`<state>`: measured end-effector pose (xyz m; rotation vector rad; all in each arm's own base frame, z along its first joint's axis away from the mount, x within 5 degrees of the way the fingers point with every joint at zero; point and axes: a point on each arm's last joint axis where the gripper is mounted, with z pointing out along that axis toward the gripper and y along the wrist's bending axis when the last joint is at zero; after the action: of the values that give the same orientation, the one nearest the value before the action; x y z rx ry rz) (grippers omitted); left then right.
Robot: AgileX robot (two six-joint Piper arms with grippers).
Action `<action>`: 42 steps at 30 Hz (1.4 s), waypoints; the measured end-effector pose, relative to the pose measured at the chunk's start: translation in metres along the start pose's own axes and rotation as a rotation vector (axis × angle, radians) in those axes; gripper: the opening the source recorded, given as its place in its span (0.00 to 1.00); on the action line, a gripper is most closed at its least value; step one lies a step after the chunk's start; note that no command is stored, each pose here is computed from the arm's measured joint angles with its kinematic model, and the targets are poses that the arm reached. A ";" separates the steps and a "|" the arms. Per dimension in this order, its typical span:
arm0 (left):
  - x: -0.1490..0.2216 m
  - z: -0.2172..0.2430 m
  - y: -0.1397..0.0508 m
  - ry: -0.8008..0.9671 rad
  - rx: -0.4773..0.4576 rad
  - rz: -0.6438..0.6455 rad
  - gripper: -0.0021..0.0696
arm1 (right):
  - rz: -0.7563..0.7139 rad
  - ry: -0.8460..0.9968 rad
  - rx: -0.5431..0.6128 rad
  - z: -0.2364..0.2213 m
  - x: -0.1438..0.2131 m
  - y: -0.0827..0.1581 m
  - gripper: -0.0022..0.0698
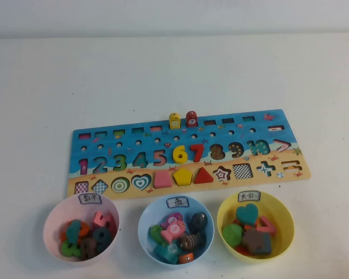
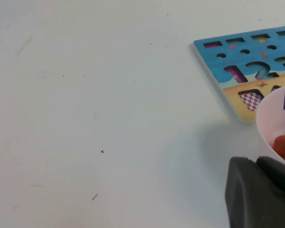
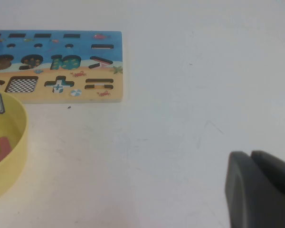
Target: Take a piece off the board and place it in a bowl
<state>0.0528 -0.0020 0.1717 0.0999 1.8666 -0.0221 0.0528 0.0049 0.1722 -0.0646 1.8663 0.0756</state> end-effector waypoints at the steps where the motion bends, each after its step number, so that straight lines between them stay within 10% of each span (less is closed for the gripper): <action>1: 0.000 0.000 0.000 0.000 0.000 0.000 0.03 | 0.000 0.000 0.000 0.000 0.000 0.000 0.01; 20: -0.003 0.000 -0.001 -0.038 0.006 -0.011 0.03 | 0.000 0.000 0.000 0.000 0.000 0.000 0.00; 42: -0.023 -0.003 -0.005 -0.232 0.128 -0.567 0.03 | 0.000 0.000 0.000 0.000 0.000 0.000 0.00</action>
<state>0.0561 -0.0082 0.1944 -0.3332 1.6071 -0.5229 0.0528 0.0049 0.1722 -0.0646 1.8663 0.0756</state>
